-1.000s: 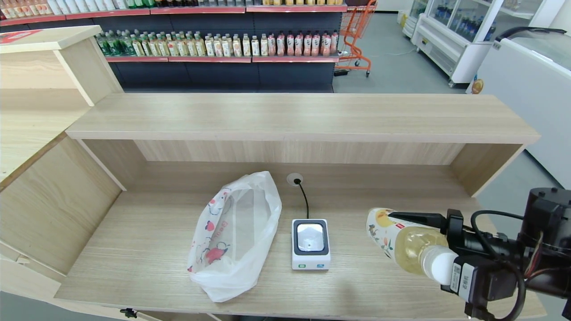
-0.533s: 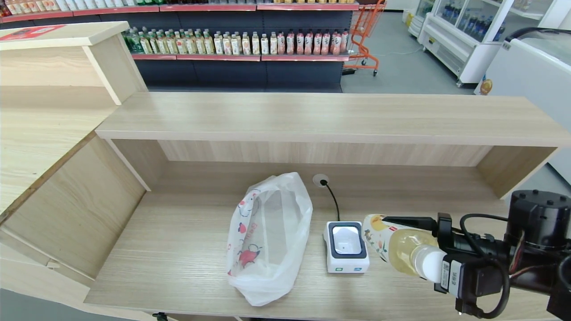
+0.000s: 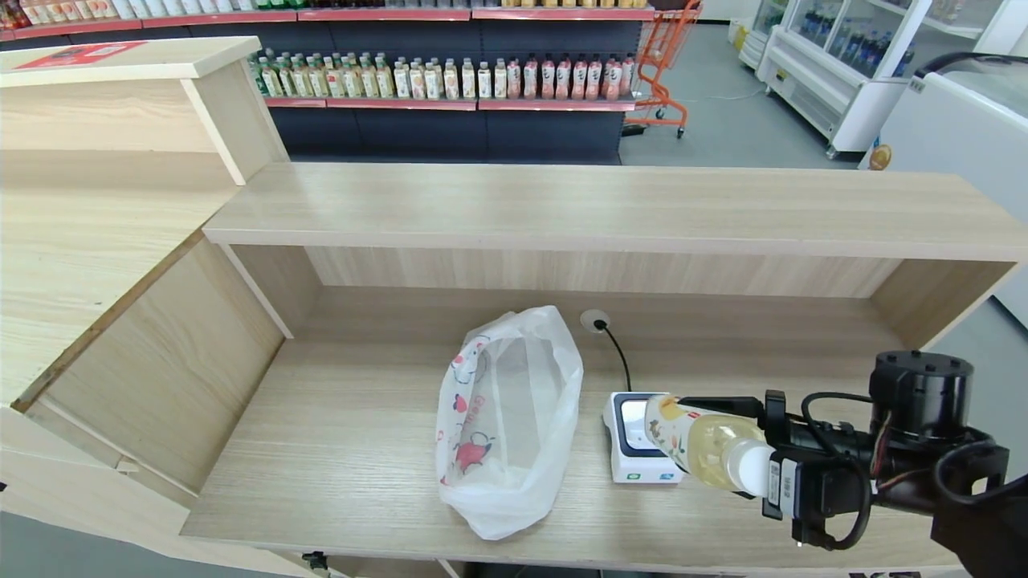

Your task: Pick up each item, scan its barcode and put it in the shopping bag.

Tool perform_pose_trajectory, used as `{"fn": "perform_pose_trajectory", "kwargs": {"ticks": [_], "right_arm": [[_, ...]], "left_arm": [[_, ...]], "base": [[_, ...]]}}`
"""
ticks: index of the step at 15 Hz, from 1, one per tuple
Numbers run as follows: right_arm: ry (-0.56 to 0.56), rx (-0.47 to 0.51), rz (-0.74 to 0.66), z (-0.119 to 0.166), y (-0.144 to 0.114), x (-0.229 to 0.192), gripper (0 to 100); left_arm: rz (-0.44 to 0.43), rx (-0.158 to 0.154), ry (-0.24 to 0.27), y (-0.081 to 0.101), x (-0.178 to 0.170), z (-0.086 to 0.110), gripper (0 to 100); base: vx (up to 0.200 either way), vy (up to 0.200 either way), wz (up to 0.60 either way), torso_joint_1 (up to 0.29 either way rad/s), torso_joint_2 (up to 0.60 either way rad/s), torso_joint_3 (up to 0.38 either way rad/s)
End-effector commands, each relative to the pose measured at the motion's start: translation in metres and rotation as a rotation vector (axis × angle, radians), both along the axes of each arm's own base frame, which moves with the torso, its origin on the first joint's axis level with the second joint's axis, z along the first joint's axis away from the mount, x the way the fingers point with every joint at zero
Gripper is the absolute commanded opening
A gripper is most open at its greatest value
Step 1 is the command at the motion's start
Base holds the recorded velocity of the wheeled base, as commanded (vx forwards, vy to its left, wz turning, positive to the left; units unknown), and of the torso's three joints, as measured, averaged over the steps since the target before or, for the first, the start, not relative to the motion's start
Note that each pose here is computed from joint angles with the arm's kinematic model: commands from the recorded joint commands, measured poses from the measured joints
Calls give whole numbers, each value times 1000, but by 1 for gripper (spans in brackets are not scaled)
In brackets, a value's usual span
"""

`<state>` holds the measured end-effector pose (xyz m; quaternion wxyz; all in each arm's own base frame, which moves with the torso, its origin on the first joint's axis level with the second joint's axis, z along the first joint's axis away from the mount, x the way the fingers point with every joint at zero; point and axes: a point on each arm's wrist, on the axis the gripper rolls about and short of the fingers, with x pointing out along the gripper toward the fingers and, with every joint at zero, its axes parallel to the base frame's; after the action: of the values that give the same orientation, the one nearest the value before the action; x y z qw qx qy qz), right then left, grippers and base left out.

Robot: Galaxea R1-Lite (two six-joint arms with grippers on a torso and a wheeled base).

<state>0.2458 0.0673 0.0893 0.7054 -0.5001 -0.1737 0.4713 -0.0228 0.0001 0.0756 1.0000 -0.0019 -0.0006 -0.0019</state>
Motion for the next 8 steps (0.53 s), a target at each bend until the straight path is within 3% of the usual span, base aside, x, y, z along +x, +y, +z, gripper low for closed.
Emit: {"fn": "perform_pose_trajectory", "kwargs": {"ticks": [1,8], "right_arm": [[35,-1,1,-10,-4,5,0],[0,-15,19,-13,-14,8,0]], "left_arm": [[1,-1,1,0,0,0,100],[1,-1,1,0,0,0,100]], "base": [[0,0,0,0,0,0],[0,0,0,0,0,0]]}}
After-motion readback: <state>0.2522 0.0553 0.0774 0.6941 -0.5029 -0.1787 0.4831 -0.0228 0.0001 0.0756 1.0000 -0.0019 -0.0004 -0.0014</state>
